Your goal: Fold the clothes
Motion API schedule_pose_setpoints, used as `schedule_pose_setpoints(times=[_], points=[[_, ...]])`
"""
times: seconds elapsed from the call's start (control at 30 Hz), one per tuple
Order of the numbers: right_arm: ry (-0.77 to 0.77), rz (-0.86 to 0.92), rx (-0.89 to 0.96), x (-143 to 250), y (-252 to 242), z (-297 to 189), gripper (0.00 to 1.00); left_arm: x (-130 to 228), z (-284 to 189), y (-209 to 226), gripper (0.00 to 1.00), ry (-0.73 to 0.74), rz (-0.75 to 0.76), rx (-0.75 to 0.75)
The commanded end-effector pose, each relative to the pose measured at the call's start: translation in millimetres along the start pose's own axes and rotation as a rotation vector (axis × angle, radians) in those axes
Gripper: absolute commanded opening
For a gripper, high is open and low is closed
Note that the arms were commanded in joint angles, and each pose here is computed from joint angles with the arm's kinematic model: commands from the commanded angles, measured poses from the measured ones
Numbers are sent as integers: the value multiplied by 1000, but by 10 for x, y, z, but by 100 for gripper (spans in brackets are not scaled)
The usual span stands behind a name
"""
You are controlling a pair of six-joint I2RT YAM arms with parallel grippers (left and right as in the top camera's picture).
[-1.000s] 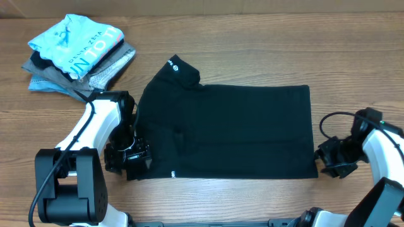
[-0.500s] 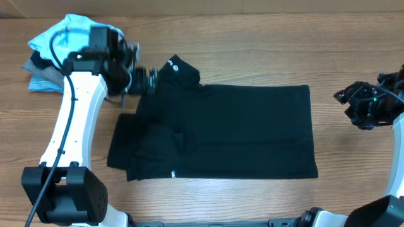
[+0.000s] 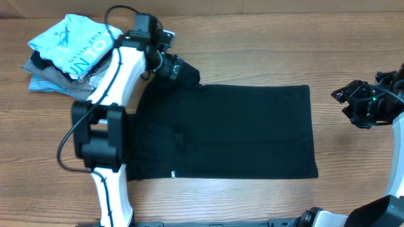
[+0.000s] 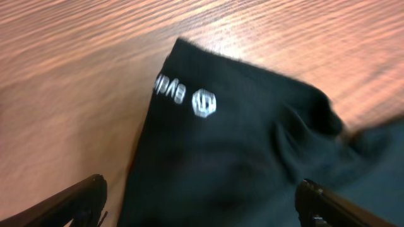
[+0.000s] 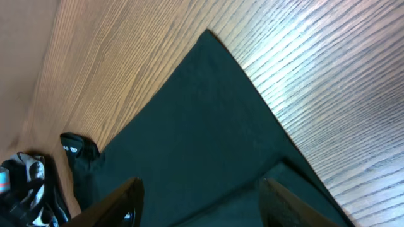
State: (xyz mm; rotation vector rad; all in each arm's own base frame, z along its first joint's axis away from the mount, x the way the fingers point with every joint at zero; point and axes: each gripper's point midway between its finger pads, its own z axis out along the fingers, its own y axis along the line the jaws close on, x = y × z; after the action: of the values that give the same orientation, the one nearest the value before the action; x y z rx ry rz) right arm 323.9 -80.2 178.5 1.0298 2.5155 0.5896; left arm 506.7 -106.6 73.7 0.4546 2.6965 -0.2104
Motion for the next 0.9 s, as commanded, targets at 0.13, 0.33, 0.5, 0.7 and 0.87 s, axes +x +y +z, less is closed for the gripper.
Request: schedule_pose_setpoints(times=[0.13,0.33,0.5,0.7,0.87], points=[[-4,-18,-11,3,50,-42,62,-380,411,163,99,-100,105,-126],[-8,-17,7,-1,18,-41,62,-420,677,198,91,-130,106,-122],[-1,-11,26,21,-21,-41,62,-406,861,96,79,-142,113,-57],[11,-11,35,52,-41,-42,62,-399,917,65,40,-145,109,-33],[-14,-21,42,-6,-45,-42,62,-433,786,91,27,-145,70,-34]])
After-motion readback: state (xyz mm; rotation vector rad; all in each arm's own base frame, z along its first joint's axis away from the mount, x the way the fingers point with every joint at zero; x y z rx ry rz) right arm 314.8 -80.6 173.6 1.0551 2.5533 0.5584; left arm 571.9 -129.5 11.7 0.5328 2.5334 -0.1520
